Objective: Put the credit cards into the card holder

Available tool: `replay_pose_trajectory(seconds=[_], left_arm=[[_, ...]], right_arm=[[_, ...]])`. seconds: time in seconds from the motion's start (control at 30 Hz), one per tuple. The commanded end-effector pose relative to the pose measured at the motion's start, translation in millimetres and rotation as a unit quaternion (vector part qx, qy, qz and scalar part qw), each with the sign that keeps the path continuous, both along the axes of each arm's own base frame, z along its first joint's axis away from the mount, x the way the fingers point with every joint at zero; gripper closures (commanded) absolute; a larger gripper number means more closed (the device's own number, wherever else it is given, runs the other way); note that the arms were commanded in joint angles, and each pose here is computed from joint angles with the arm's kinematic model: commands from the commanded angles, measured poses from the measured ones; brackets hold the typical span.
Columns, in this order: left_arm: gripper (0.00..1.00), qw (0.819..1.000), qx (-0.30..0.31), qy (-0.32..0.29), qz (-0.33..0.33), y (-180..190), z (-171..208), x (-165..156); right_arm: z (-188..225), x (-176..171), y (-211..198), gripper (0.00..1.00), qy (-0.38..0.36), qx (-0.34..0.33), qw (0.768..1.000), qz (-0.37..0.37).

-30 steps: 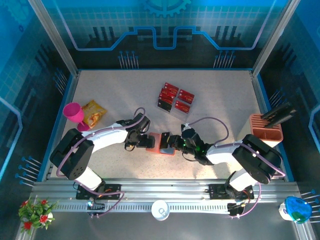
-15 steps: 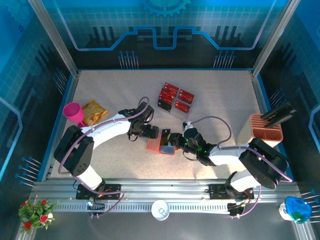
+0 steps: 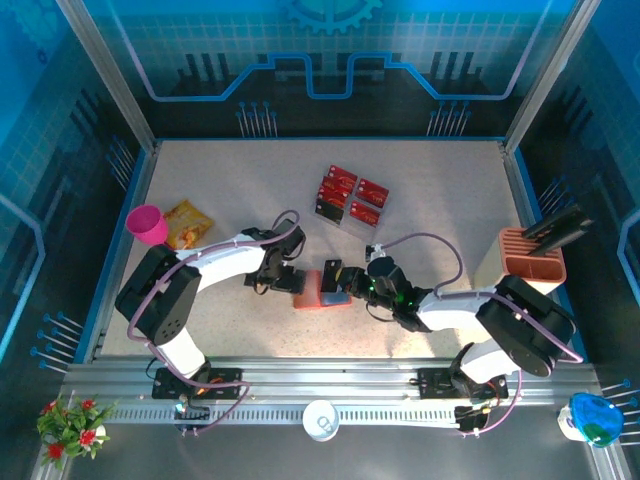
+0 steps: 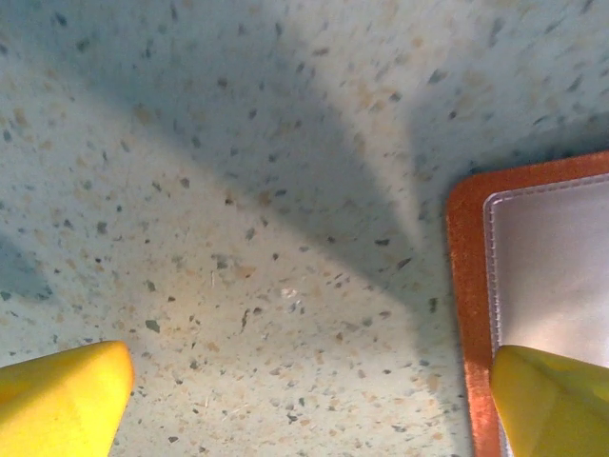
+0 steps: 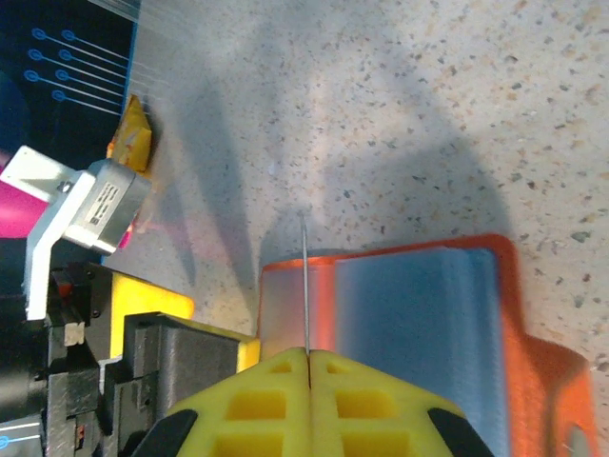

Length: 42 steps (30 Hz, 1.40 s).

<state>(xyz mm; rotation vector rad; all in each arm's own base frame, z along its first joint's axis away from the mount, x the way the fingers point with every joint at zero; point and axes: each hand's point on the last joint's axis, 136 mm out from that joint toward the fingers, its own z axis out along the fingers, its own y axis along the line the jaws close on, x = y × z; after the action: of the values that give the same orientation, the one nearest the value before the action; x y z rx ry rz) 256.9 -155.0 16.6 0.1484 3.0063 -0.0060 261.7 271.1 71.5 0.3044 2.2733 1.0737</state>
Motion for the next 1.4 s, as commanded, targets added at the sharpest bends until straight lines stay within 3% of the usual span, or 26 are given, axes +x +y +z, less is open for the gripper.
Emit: replay_pose_trajectory(seconds=[0.0,0.6,1.37], left_arm=[[0.03,1.000,0.007,0.013,0.007,7,-3,-10],[0.03,1.000,0.011,0.020,0.007,8,-11,-12],[0.03,1.000,0.009,0.023,0.006,6,-14,-11]], right_arm=[[0,2,5,1.00,-0.009,-0.006,1.000,0.003],[1,8,19,1.00,-0.020,0.002,1.000,0.023],[-27,-9,21,1.00,0.020,-0.005,0.998,0.055]])
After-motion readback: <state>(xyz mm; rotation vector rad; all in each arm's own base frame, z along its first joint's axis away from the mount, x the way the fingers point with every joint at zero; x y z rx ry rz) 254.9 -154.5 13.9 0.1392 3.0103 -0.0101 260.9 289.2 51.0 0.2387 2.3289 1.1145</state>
